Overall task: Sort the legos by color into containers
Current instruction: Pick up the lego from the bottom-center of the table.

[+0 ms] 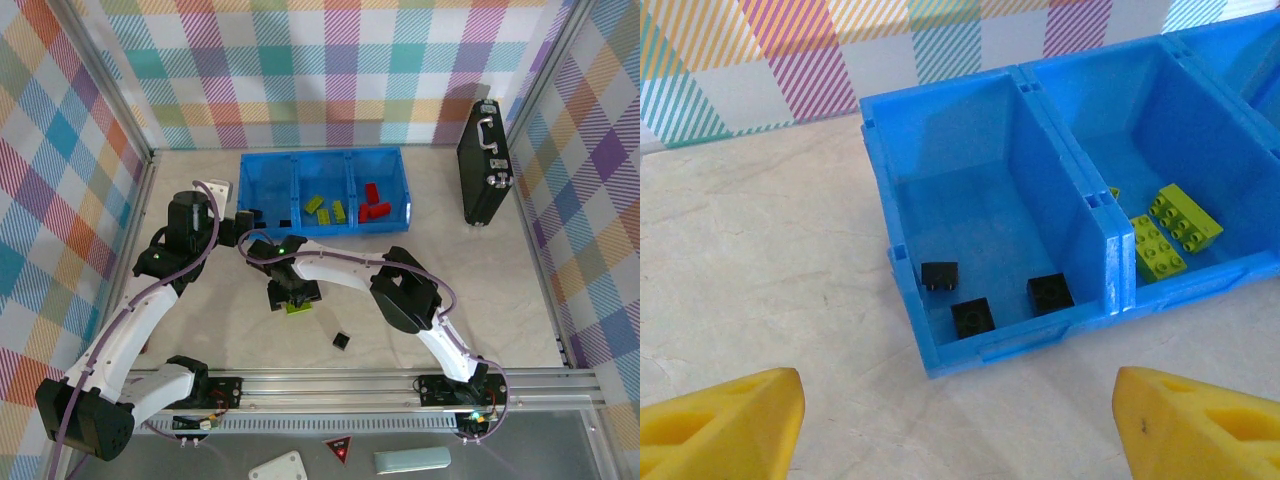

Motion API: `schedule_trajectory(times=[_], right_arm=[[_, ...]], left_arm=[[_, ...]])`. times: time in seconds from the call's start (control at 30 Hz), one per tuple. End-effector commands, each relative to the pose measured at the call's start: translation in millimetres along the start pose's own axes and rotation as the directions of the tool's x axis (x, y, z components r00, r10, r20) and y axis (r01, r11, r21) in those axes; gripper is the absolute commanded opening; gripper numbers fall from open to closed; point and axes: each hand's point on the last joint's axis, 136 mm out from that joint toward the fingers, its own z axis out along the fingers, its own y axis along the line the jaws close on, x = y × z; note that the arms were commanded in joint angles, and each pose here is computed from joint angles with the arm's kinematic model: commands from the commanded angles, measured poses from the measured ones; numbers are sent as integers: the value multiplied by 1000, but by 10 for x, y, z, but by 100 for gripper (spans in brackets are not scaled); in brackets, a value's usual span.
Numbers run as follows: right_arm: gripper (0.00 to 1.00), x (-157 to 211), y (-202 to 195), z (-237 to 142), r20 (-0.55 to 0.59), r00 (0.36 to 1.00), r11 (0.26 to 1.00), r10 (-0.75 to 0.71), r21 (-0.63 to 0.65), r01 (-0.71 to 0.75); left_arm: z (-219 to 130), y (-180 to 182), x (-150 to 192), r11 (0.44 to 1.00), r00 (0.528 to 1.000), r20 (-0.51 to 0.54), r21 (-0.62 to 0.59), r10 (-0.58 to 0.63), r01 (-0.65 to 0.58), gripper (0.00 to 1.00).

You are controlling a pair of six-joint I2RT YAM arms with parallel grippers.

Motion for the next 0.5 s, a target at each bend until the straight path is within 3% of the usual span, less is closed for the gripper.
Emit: schedule_trajectory(times=[0.0,0.47], right_arm=[[75,102,-36,131,-47,999,999,-6,42,8],[74,129,-61,201,-61,998,998,-8,56,11]], left_arm=[[-95,-26,-185,1000,999,53,26,-8,7,81],[-89,-27,-178,1000,999,50,26,-8,7,81]])
